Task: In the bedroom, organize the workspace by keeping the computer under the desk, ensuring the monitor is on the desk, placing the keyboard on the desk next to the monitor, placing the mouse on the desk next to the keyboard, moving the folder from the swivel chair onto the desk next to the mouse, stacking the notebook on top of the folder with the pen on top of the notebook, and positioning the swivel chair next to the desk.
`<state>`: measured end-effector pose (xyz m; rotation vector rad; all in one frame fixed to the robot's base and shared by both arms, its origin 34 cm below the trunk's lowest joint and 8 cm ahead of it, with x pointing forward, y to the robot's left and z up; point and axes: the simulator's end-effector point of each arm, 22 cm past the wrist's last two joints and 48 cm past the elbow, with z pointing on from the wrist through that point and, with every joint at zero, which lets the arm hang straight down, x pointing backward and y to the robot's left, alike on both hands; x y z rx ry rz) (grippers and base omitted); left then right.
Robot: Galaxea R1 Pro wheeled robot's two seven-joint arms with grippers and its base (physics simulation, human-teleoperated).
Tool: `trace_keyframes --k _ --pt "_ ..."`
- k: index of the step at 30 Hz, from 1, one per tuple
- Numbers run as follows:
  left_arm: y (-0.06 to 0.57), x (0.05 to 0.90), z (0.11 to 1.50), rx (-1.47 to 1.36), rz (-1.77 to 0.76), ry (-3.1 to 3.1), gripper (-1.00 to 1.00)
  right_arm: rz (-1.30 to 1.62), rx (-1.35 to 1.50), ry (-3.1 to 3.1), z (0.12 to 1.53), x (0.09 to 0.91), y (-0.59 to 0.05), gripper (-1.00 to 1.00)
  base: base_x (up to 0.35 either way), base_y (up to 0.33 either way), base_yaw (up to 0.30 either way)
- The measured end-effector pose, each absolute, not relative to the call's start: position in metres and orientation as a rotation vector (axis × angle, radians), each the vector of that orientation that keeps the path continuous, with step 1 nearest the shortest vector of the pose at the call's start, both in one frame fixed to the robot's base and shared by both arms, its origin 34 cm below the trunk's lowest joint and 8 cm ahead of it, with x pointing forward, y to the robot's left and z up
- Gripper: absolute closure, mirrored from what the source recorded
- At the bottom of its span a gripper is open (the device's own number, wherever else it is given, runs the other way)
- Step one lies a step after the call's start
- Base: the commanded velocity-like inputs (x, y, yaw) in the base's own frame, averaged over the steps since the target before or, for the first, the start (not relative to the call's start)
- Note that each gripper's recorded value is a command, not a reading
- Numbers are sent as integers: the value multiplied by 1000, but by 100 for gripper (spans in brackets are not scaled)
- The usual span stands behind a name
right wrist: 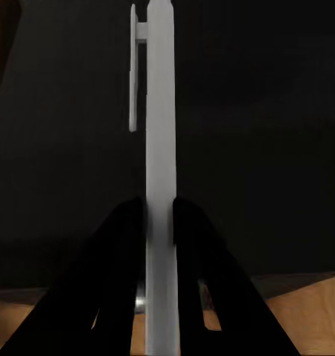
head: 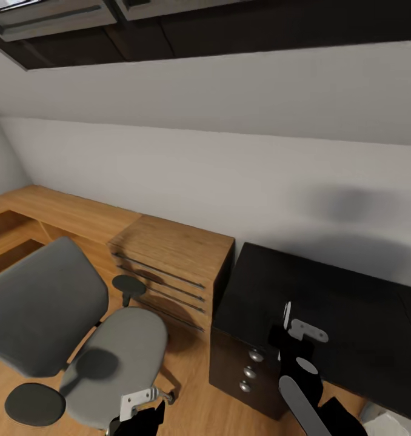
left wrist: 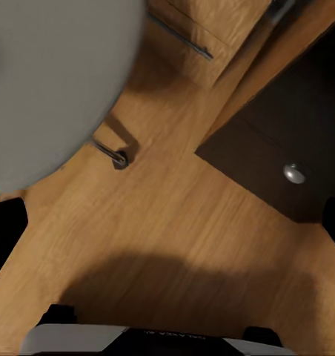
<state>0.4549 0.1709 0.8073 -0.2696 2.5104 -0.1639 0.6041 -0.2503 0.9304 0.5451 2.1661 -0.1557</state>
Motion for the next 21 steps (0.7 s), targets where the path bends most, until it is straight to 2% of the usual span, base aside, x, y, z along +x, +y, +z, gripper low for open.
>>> trace_keyframes --k 6,16,21 --pt "170 447 799 -267 -162 2535 -100 -159 550 2165 930 604 -252 100 -242 0 -289" --pt "207 365 717 -226 -31 2740 -100 -165 557 2162 931 604 -256 100 -24 0 -289" --pt "226 369 712 -244 17 2651 -100 -164 557 2163 930 604 -255 100 -1 0 -129"
